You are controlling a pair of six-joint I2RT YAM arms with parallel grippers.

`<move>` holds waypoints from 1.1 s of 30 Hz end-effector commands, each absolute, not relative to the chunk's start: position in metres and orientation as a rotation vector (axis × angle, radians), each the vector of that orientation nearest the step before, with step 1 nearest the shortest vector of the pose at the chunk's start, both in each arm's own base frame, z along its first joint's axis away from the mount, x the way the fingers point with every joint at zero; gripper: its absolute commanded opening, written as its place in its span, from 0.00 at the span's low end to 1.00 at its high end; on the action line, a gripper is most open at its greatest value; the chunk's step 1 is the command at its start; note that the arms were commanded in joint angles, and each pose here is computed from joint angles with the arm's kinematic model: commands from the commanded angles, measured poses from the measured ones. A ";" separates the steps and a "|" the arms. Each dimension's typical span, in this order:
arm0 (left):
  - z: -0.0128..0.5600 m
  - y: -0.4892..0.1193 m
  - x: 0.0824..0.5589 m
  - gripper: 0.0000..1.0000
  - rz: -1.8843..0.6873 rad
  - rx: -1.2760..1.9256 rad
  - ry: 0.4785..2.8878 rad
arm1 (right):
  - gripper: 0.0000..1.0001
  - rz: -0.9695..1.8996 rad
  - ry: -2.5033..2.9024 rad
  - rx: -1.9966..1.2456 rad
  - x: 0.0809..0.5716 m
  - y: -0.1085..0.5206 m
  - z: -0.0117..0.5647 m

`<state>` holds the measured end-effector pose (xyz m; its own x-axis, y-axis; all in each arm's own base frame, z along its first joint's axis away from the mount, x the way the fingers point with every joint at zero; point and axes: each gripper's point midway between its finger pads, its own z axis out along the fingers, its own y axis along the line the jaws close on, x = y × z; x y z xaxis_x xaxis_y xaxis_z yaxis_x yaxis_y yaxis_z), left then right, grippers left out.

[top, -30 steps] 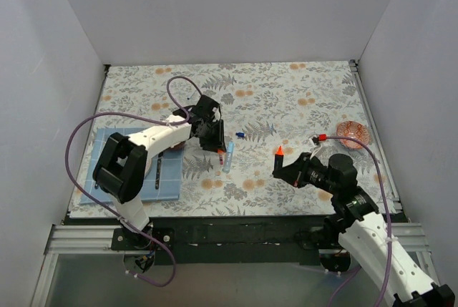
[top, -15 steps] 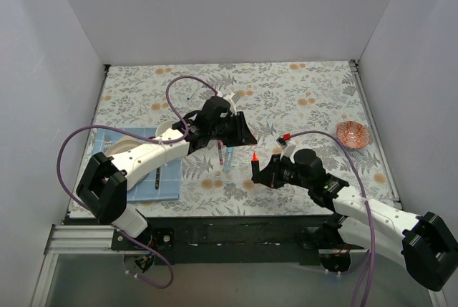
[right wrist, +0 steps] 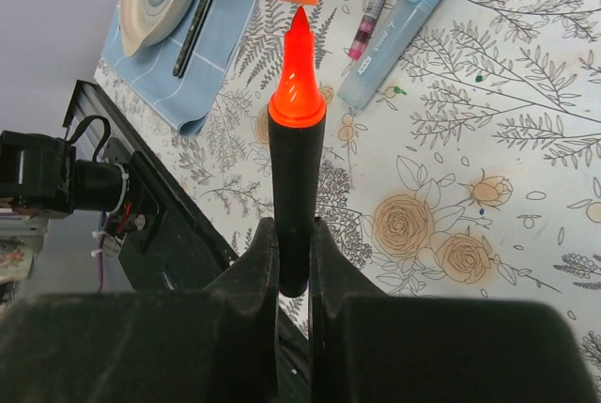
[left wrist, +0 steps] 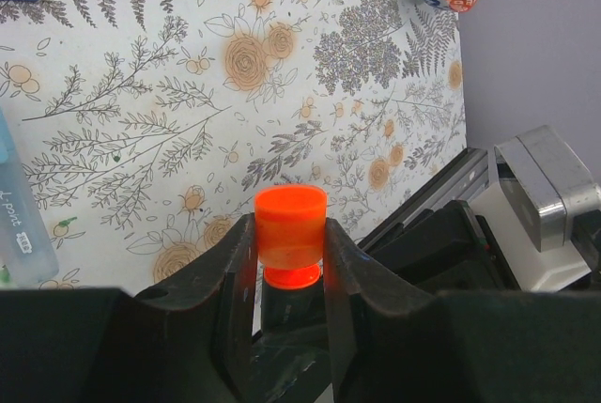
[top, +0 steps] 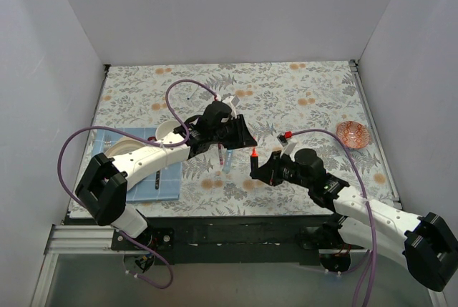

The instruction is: Insert the pens into the pen caps

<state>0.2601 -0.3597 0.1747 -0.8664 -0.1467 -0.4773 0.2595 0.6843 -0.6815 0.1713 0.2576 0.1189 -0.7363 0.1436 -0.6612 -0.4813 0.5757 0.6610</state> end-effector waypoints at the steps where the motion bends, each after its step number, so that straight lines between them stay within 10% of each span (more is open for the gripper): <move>1: 0.197 -0.359 0.263 0.00 -1.102 0.066 2.311 | 0.01 1.227 2.001 -0.295 0.176 0.272 0.153; 30: 0.169 -0.367 0.213 0.00 -0.981 0.222 2.374 | 0.01 1.169 1.950 -0.180 0.194 0.270 0.175; 33: 0.163 -0.368 0.207 0.12 -0.938 0.249 2.389 | 0.01 1.158 1.910 -0.186 0.198 0.269 0.187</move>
